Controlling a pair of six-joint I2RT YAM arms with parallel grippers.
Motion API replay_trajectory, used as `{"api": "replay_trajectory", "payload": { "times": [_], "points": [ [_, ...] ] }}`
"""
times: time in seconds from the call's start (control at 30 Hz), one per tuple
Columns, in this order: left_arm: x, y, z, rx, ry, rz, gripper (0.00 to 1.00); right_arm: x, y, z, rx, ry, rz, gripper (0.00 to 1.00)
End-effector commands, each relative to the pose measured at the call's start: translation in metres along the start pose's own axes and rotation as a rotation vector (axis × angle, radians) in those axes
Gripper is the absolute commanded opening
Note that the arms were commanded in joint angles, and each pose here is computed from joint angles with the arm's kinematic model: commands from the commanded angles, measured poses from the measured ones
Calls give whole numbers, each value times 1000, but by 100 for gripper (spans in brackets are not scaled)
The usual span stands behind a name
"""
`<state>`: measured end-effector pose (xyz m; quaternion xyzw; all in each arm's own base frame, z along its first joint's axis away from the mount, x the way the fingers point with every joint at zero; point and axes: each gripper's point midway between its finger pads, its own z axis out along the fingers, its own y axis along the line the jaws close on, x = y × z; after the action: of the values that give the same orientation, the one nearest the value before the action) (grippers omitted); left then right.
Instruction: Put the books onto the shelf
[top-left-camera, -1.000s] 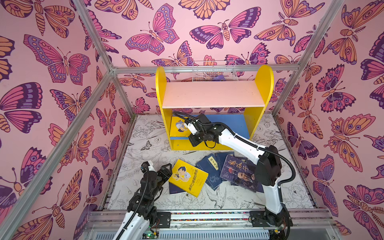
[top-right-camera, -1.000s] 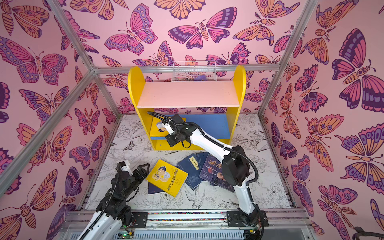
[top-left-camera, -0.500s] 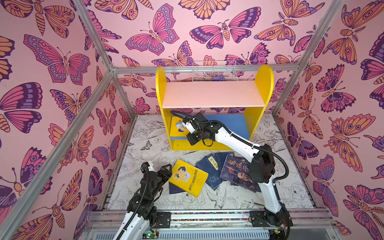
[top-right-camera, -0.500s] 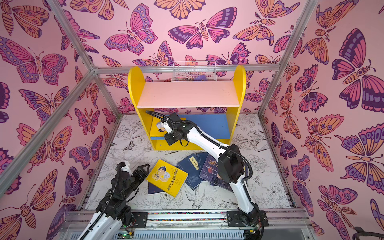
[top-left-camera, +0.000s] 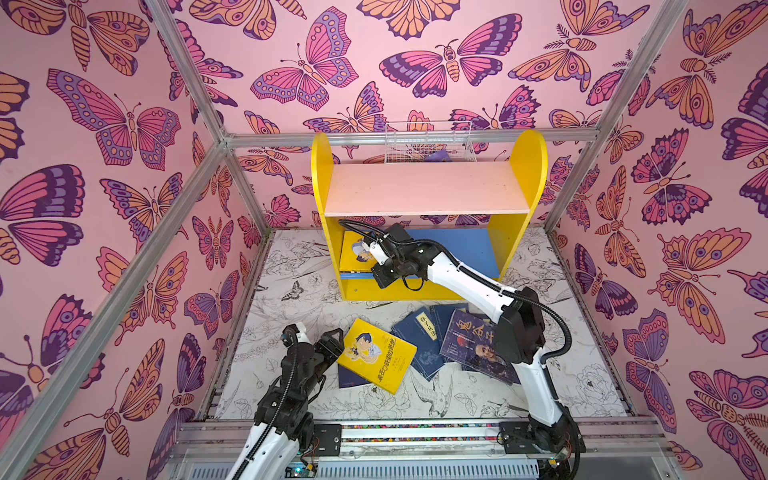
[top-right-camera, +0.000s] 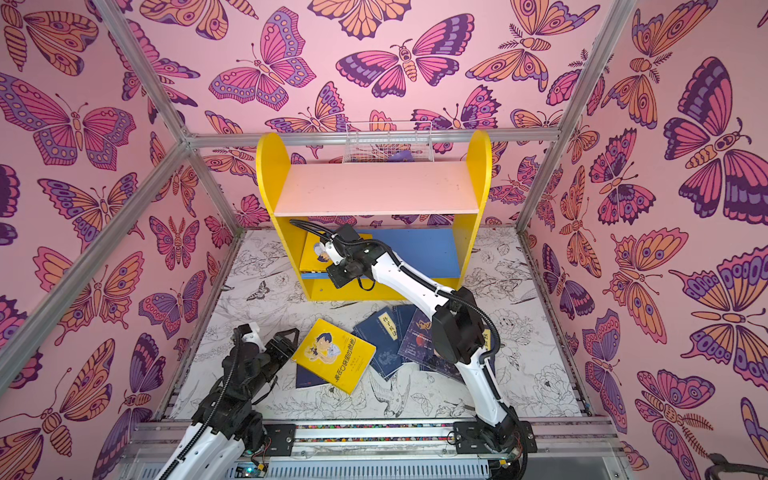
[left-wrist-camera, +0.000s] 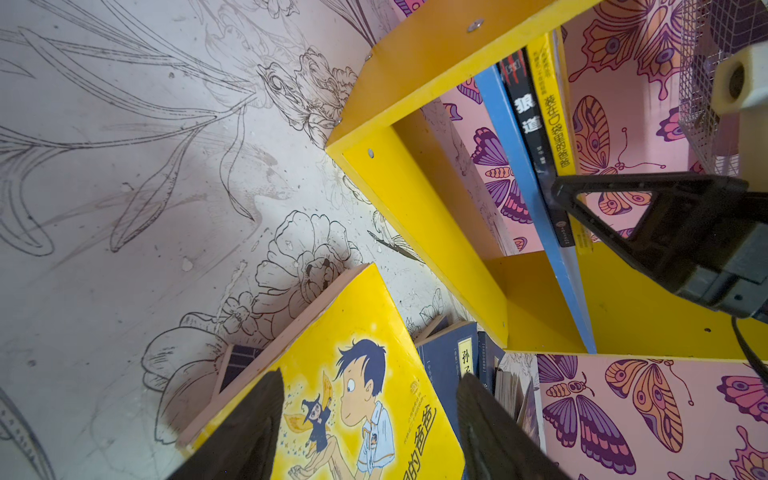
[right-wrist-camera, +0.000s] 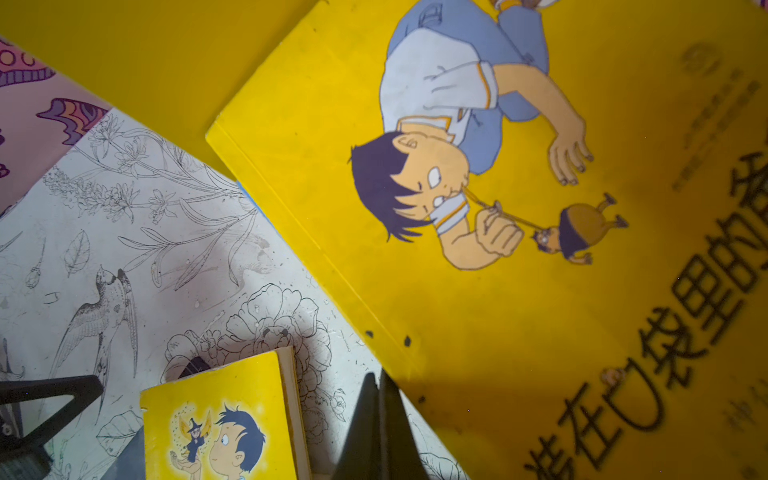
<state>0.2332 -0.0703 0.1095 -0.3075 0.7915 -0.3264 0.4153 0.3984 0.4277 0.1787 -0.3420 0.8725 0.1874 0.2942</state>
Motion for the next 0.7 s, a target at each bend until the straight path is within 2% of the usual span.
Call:
{"api": "replay_trajectory", "payload": {
  "times": [0.0,0.3,0.53,0.67],
  "points": [
    [-1,-1,-2,-5,-8,13,68,-12,-11,0,30,-32,-16,0],
    [-1,0,-2,-5,-9,12,68,-6,-7,-24,-9,-48,-34,0],
    [-1,1,-2,-5,-9,11,68,14,-30,-55,42,-78,41,0],
    [-1,1,-2,-6,-8,10,68,25,-72,-68,145,-98,164,0]
  ]
}}
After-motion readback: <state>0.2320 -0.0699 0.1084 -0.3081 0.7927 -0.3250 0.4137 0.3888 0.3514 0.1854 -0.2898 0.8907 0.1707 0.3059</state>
